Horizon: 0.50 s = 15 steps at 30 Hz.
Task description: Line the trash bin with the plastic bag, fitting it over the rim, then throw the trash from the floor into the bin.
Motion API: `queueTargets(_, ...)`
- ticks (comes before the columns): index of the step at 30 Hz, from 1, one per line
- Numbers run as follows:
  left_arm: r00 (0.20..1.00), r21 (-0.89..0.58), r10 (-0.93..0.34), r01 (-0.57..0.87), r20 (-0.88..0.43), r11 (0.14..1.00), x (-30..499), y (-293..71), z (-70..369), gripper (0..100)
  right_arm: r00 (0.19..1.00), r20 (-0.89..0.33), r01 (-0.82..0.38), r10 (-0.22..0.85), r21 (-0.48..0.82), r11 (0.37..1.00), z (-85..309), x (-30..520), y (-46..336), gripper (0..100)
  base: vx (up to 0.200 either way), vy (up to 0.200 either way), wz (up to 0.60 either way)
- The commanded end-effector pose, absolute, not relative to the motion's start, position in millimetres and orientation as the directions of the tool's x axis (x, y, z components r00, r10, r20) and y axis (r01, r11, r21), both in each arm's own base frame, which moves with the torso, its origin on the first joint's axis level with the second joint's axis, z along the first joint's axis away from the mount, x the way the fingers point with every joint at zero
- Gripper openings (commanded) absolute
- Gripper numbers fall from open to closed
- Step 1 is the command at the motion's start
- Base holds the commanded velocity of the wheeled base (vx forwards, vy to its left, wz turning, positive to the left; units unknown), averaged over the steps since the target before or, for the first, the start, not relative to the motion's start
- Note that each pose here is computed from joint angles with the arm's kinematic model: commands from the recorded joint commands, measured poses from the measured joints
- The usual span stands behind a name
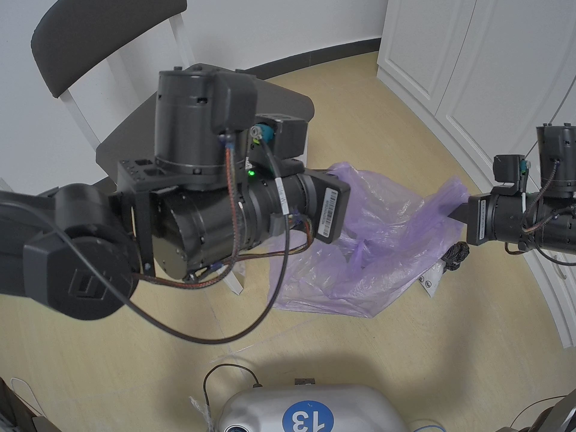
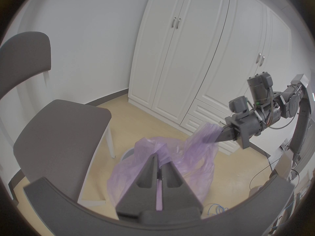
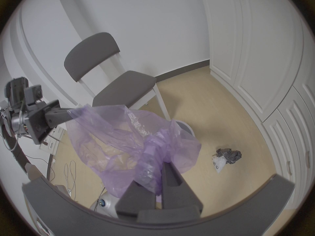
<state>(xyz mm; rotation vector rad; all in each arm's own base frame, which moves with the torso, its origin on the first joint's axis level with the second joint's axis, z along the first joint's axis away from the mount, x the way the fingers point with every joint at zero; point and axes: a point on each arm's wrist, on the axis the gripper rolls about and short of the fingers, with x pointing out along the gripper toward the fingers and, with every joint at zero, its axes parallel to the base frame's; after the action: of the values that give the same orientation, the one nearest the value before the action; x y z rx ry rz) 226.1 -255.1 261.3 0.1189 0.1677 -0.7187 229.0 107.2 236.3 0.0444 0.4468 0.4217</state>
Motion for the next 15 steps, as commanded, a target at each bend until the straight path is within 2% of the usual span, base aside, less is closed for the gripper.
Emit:
queueTargets(1, 0.737, 0.043, -0.646, 0.665, -0.201, 0.746, 241, -275, 254, 0, 0.791, -0.470, -0.384, 0.391, 0.115, 0.916, 224, 260, 121, 0, 0.000, 0.000, 0.00)
queueTargets(9, 0.733, 0.045, -0.647, 0.669, -0.211, 0.742, 258, -304, 242, 0, 0.787, -0.482, -0.400, 0.386, 0.078, 0.913, 218, 289, 133, 0, 0.000, 0.000, 0.00)
queueTargets(15, 0.728, 0.045, -0.644, 0.670, -0.236, 0.741, 263, -310, 231, 0, 0.772, -0.515, -0.391, 0.372, 0.076, 0.917, 204, 306, 137, 0, 0.000, 0.000, 0.00)
